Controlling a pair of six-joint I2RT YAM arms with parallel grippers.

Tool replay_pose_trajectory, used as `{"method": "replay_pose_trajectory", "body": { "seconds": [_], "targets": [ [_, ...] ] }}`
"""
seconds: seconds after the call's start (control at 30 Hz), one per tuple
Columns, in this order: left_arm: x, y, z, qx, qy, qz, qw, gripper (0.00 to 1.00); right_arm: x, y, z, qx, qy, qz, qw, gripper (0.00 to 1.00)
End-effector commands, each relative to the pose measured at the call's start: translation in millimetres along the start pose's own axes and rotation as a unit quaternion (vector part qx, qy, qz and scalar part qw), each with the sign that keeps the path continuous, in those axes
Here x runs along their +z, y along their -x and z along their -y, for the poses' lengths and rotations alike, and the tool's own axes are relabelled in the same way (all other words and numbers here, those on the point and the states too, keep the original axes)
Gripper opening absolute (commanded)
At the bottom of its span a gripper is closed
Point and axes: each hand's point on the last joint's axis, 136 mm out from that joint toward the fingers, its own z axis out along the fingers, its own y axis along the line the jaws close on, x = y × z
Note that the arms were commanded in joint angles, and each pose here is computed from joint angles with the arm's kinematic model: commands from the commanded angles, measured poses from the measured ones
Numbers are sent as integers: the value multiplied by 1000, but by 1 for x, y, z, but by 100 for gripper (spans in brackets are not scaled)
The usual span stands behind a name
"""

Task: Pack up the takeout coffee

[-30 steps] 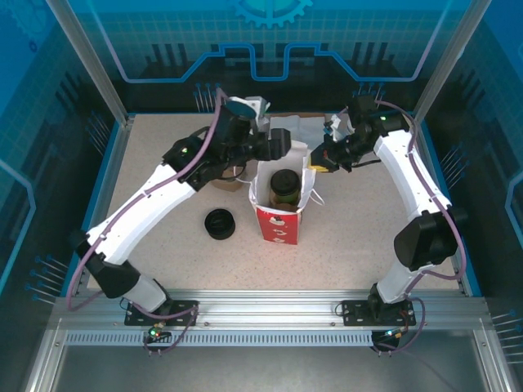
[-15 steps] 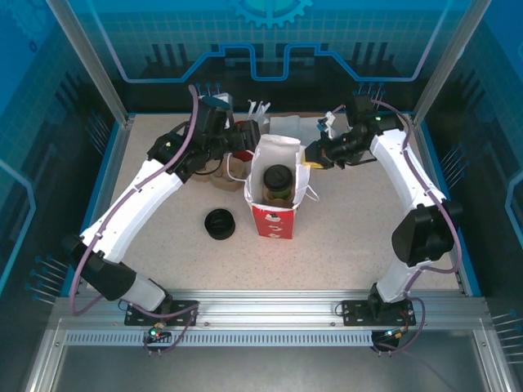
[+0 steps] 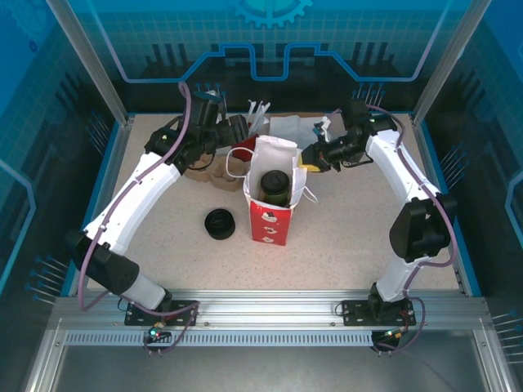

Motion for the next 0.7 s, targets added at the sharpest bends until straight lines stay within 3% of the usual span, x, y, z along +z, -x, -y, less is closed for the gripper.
{"method": "replay_pose_trajectory", "body": {
  "seconds": [0.0, 0.17, 0.4, 0.67],
  "targets": [
    [4, 3, -9, -9, 8, -6, 1000, 84, 7, 1, -2, -12, 23, -11, 1000, 14],
    [12, 10, -19, -10, 22, -6, 1000, 84, 13, 0, -4, -16, 27, -14, 999, 16],
    [29, 23, -42, -30, 46, -6, 998, 84, 7, 2, -11, -26, 24, -7, 999, 28],
    [46, 47, -50, -17, 49, 20, 998, 83, -32, 10, -19, -40, 3, 34, 999, 41]
  ]
}}
